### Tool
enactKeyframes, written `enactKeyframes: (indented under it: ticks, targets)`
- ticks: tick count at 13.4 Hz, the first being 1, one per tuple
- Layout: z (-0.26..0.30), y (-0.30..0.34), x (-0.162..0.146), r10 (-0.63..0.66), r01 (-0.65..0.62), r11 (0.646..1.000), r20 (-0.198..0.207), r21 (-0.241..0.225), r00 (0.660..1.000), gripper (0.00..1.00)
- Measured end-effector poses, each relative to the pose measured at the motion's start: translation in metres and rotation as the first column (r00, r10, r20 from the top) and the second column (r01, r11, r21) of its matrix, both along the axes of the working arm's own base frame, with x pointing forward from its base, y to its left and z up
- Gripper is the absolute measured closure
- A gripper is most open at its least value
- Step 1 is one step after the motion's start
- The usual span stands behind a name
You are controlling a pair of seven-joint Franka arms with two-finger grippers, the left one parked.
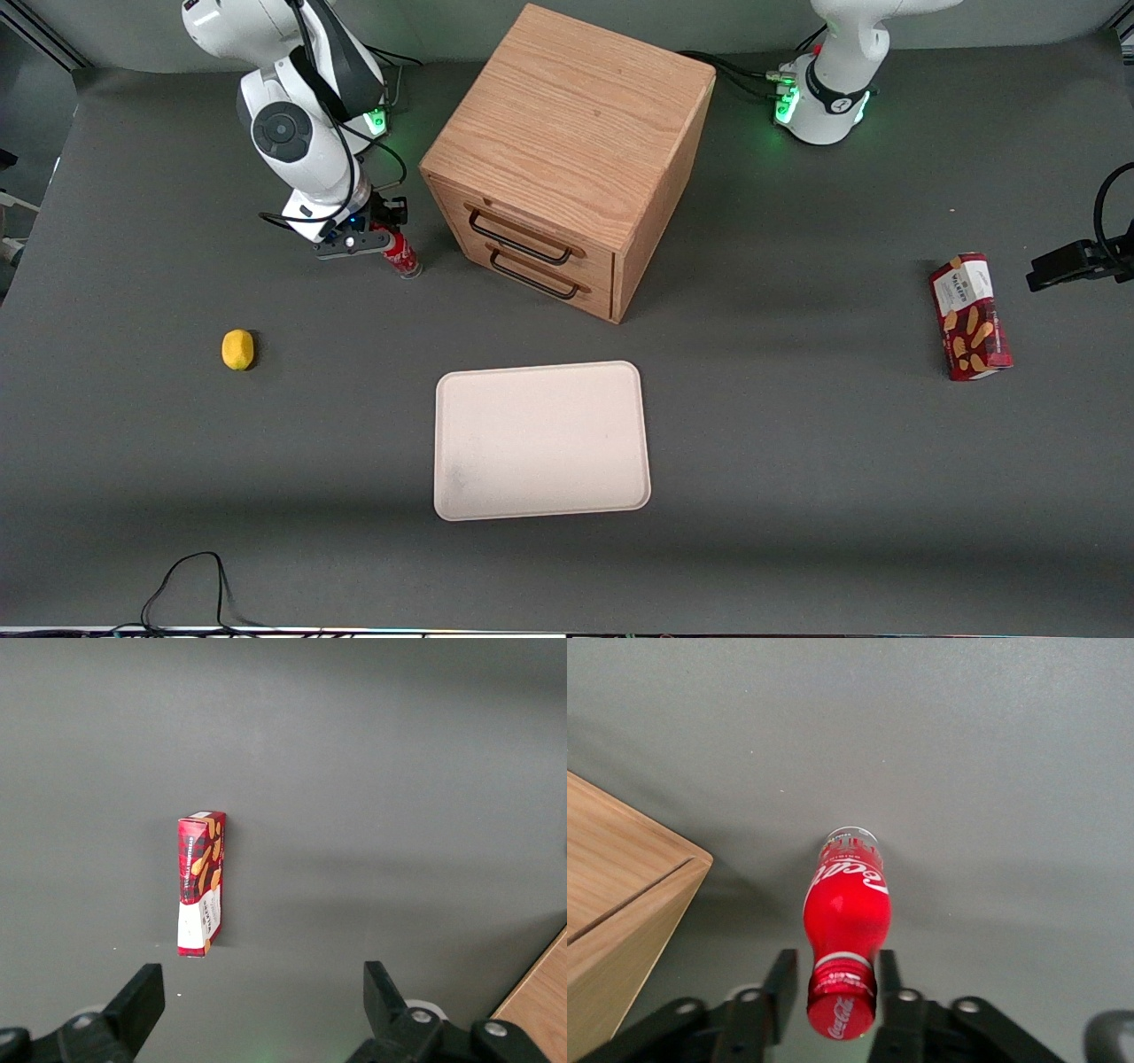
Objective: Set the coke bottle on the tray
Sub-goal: 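Lift the bottle and carry it to the white tray's corner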
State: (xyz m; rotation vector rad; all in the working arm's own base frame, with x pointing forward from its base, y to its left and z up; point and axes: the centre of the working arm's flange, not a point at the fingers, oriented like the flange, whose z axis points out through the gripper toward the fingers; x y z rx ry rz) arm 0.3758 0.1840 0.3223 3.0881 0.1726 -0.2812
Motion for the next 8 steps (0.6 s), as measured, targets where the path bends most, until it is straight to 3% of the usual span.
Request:
enactKeyframes:
  ticks: [1,8]
  targets:
    - [0.0000,-0.0004,0.0002,-0.001,0.001,1.000,0.000,0.000,1.000,0.69]
    - [0.0006,-0.0080,0.0050,-0.017,0.017,1.000,0.005,0.008,1.000,0.69]
